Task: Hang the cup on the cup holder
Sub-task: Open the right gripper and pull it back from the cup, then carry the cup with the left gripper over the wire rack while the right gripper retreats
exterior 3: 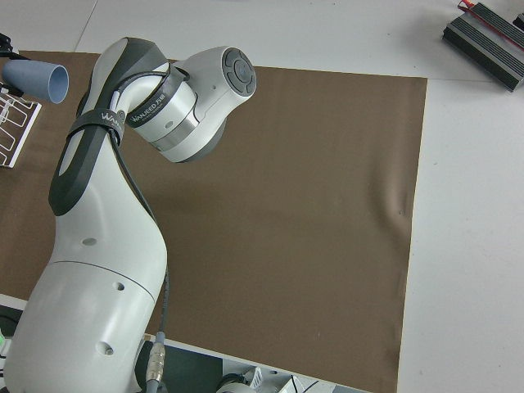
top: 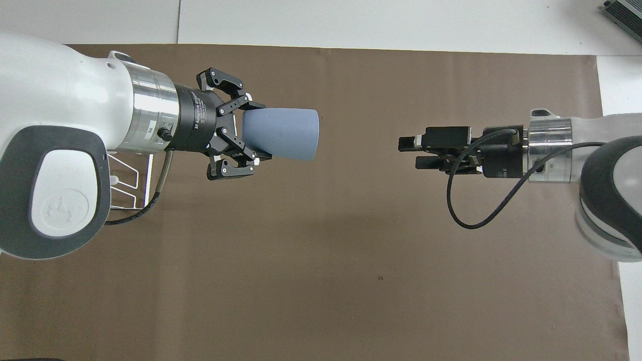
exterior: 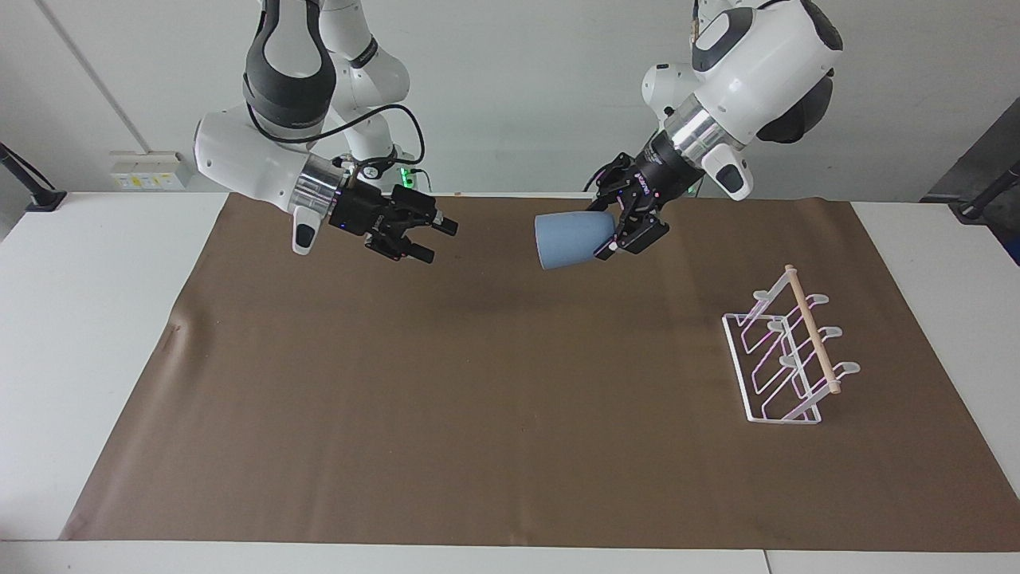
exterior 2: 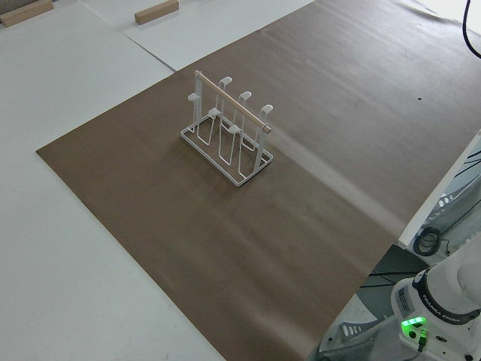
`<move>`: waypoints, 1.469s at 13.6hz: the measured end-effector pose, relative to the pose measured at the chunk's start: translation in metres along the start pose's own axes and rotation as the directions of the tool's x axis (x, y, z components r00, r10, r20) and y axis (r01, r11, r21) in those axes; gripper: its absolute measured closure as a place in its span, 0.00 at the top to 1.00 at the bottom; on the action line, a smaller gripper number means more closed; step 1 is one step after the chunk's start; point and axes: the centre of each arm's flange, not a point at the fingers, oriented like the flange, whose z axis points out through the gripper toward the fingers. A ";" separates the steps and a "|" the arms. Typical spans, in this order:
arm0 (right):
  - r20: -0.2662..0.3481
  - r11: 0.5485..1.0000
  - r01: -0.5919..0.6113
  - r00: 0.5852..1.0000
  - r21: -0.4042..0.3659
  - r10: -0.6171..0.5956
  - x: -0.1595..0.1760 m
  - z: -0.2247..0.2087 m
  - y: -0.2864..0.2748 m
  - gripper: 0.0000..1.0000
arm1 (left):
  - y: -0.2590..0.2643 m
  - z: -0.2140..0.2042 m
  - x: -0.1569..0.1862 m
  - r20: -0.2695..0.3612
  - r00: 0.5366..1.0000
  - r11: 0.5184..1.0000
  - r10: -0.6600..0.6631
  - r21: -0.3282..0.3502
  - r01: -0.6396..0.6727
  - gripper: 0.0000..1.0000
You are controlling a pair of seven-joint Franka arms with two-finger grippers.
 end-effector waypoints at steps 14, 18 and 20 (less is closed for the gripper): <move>0.042 0.684 0.245 0.953 -0.687 -0.300 0.016 -0.083 -0.020 1.00 | 0.013 -0.012 0.079 -0.421 0.802 0.899 0.425 0.089 -0.429 0.76; 0.037 0.673 0.187 0.972 -0.715 -0.231 0.008 -0.146 -0.025 1.00 | 0.021 -0.024 0.115 -0.480 0.674 0.817 0.562 0.197 -0.542 0.76; 0.050 0.661 0.154 0.983 -0.735 -0.174 0.001 -0.156 -0.023 1.00 | 0.026 -0.032 0.136 -0.498 0.611 0.777 0.616 0.252 -0.577 0.76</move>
